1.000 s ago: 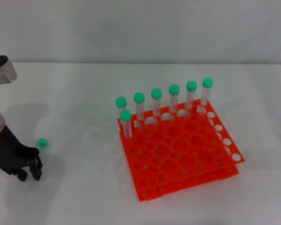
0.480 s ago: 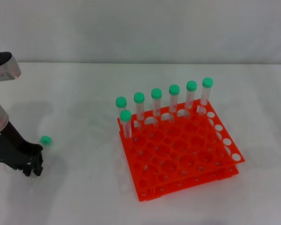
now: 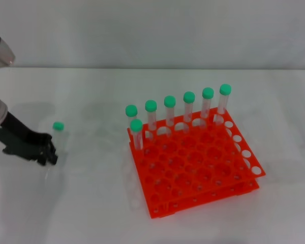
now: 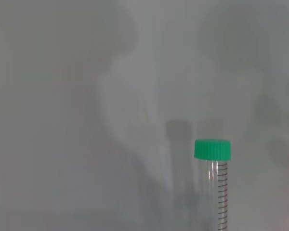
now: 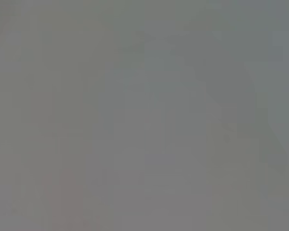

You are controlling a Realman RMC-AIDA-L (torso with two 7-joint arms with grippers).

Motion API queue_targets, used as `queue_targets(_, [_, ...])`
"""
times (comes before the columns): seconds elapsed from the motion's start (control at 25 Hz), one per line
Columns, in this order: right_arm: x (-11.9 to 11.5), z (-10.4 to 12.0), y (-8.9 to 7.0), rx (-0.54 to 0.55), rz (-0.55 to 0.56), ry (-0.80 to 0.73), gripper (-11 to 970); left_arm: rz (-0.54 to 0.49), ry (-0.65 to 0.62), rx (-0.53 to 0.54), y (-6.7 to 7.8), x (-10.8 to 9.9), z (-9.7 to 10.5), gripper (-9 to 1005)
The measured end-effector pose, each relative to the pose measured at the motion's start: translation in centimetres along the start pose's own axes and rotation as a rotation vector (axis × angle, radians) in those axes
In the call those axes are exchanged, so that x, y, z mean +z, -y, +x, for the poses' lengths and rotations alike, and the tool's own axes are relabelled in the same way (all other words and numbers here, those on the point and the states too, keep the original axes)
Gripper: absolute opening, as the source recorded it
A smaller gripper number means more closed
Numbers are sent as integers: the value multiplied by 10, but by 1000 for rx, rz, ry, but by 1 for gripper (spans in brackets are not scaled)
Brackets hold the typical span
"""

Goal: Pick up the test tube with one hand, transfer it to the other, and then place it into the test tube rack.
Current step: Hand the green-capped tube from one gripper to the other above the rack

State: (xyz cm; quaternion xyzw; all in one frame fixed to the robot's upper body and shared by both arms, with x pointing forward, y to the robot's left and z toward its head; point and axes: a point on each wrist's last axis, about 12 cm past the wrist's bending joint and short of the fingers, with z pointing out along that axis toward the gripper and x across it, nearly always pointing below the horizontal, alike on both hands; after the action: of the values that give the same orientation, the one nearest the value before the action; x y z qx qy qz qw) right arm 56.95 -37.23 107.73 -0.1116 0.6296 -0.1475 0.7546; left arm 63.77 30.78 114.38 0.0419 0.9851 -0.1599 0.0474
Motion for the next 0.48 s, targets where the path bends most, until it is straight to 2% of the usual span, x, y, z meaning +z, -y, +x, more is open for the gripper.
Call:
queue_targets(0.2, [-2, 1, -4, 34, -36, -2, 811, 163, 180, 86, -8, -11, -2, 195])
queue_targets(0.32, [-2, 1, -5, 79, -63, -7, 811, 259, 309, 197, -13, -11, 3, 195])
queue_targets(0.48, [-1, -3, -3, 139, -124, -11, 811, 337, 466, 349, -19, -5, 14, 195])
